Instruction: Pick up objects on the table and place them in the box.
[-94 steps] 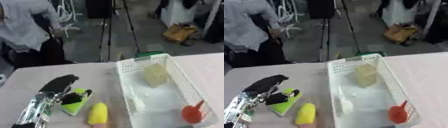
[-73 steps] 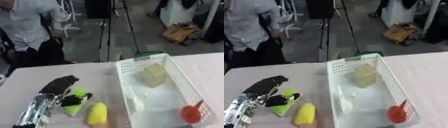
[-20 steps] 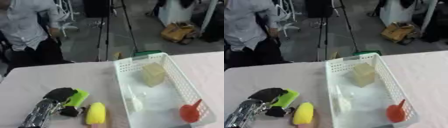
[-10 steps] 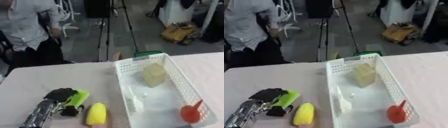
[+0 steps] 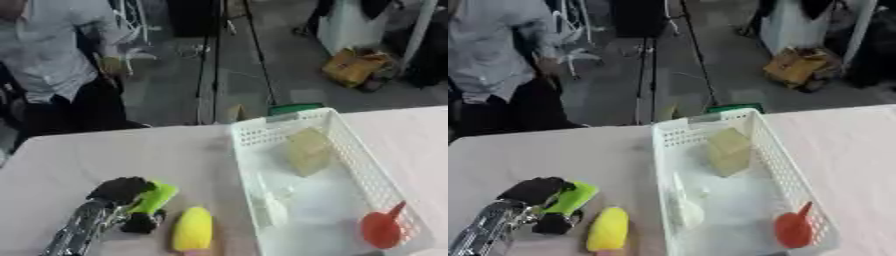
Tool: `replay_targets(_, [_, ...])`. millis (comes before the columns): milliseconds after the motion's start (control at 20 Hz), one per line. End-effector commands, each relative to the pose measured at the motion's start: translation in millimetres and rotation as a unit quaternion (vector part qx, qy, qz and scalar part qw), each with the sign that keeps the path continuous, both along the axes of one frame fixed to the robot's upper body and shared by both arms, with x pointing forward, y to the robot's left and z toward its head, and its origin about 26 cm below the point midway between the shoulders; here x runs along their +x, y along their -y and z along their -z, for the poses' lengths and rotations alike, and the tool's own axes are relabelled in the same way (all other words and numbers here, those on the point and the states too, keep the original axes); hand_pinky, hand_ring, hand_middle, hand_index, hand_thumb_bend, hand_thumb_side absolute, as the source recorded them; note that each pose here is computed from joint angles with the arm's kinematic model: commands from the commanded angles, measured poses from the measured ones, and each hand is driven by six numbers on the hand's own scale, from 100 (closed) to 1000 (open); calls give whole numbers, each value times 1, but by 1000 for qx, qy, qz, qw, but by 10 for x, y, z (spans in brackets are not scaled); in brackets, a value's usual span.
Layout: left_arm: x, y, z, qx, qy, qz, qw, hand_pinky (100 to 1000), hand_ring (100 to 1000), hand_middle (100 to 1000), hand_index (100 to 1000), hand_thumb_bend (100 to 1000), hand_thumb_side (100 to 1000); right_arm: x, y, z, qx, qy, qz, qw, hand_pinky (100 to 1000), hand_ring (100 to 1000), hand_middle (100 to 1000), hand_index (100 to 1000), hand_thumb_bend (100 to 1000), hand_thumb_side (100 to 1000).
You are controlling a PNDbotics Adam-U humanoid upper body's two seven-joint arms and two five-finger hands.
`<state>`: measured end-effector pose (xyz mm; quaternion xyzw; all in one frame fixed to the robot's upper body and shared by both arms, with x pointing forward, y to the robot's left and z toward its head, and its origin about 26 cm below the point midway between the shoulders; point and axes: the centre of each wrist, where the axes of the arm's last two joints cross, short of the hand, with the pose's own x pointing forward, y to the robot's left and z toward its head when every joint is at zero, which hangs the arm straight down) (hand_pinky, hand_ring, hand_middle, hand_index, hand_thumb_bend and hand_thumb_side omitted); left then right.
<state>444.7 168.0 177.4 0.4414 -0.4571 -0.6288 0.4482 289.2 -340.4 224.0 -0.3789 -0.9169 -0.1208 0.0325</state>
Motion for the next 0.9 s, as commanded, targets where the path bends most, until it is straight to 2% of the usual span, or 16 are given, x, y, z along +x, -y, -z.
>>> replay_targets(50, [14, -48, -106, 12, 11, -6, 1000, 709, 801, 795, 922, 378, 573, -23, -9, -91, -2, 29, -9, 1000, 899, 862, 667, 745, 100, 1000])
replay_targets(150, [14, -48, -108, 16, 10, -7, 1000, 692, 789, 788, 918, 400, 523, -23, -8, -93, -1, 30, -9, 1000, 900, 862, 667, 746, 100, 1000])
replay_targets(350, [14, -57, -124, 18, 12, -8, 1000, 666, 775, 776, 909, 408, 497, -23, -8, -95, -1, 31, -9, 999, 900, 863, 667, 746, 100, 1000])
replay_targets(450, [13, -57, -127, 19, 14, -8, 1000, 632, 763, 768, 900, 410, 483, -22, -9, -95, 0, 31, -10, 999, 900, 863, 667, 746, 100, 1000])
replay_targets(500, [12, -57, -130, 19, 16, -8, 1000, 560, 748, 756, 889, 403, 466, -22, -9, -96, 0, 31, -10, 999, 900, 863, 667, 746, 100, 1000])
replay_targets(550, [12, -57, -131, 19, 17, -8, 1000, 560, 748, 756, 889, 403, 466, -22, -9, -96, 0, 31, -10, 999, 900, 863, 667, 746, 100, 1000])
replay_targets(600, [12, -56, -129, 19, 18, -8, 1000, 501, 718, 734, 869, 389, 452, -22, -9, -97, 0, 31, -10, 999, 900, 863, 667, 746, 100, 1000])
replay_targets(650, [13, -55, -125, 18, 19, -8, 1000, 501, 718, 734, 869, 389, 452, -22, -9, -97, 0, 31, -10, 999, 900, 863, 667, 746, 100, 1000])
replay_targets(700, [13, -55, -123, 17, 20, -8, 1000, 453, 689, 710, 849, 384, 435, -22, -9, -98, 0, 32, -10, 999, 900, 863, 667, 746, 100, 1000])
replay_targets(900, [16, -54, -116, 12, 24, -9, 1000, 423, 659, 673, 828, 358, 413, -21, -9, -99, -1, 33, -11, 999, 900, 863, 667, 746, 100, 1000])
